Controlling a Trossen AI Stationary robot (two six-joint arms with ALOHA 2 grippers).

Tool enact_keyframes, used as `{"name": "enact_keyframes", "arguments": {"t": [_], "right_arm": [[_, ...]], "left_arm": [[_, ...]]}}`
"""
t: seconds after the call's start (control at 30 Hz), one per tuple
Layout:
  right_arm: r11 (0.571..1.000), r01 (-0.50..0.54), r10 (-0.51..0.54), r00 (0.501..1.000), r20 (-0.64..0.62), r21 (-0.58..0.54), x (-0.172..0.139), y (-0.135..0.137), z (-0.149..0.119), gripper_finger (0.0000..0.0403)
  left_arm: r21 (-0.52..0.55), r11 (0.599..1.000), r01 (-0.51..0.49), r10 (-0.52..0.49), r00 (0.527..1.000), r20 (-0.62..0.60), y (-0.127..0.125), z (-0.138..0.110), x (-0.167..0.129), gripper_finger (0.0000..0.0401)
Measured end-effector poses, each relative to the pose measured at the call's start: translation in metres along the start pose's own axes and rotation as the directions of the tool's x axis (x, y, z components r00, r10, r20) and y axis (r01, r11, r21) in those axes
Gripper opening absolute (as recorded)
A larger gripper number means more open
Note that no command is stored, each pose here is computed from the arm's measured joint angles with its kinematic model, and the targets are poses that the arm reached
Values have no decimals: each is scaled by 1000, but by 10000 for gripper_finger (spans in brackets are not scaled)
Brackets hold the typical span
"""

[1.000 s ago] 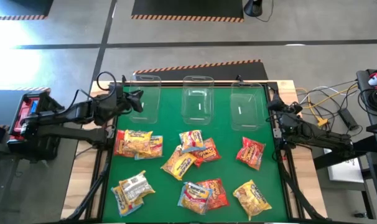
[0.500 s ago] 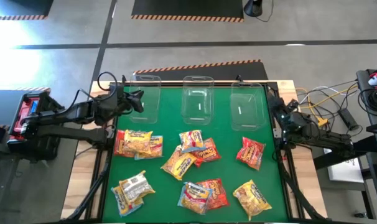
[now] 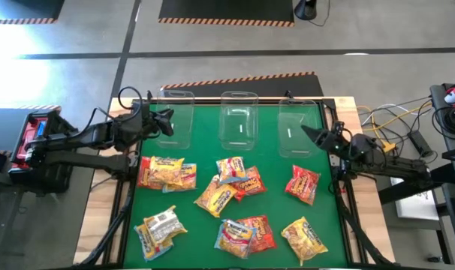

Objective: Sort Maruchan noodles
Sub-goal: Put the blue noodle pack into the right transparent bin

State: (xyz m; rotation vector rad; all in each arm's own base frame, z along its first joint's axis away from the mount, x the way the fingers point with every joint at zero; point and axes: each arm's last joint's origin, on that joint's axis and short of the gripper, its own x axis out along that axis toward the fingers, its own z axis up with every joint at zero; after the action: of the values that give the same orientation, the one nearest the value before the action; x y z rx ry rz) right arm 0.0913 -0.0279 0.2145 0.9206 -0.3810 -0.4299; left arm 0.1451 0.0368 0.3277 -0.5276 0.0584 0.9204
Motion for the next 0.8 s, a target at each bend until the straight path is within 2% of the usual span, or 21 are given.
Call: {"name": "enact_keyframes", "arguments": {"t": [0.27, 0.4, 0.6, 0.8], "right_arm": [[989, -11, 9, 1000, 10, 146, 1, 1, 1, 102], [995, -20, 19, 1000, 15, 100, 1, 2, 1, 102], [981, -41, 36, 999, 29, 187, 1, 4, 3, 102], [984, -81, 88, 995, -39, 159, 1, 5, 1, 102]], "left_arm": [[0, 1000, 0, 0, 1000, 0, 0, 0, 0, 59], [2, 1000, -1, 1, 1000, -2, 0, 0, 1, 59], [2, 1000, -1, 1, 1000, -2, 0, -1, 1, 59], [6, 1000, -4, 4, 1000, -6, -1, -1, 2, 59]]}}
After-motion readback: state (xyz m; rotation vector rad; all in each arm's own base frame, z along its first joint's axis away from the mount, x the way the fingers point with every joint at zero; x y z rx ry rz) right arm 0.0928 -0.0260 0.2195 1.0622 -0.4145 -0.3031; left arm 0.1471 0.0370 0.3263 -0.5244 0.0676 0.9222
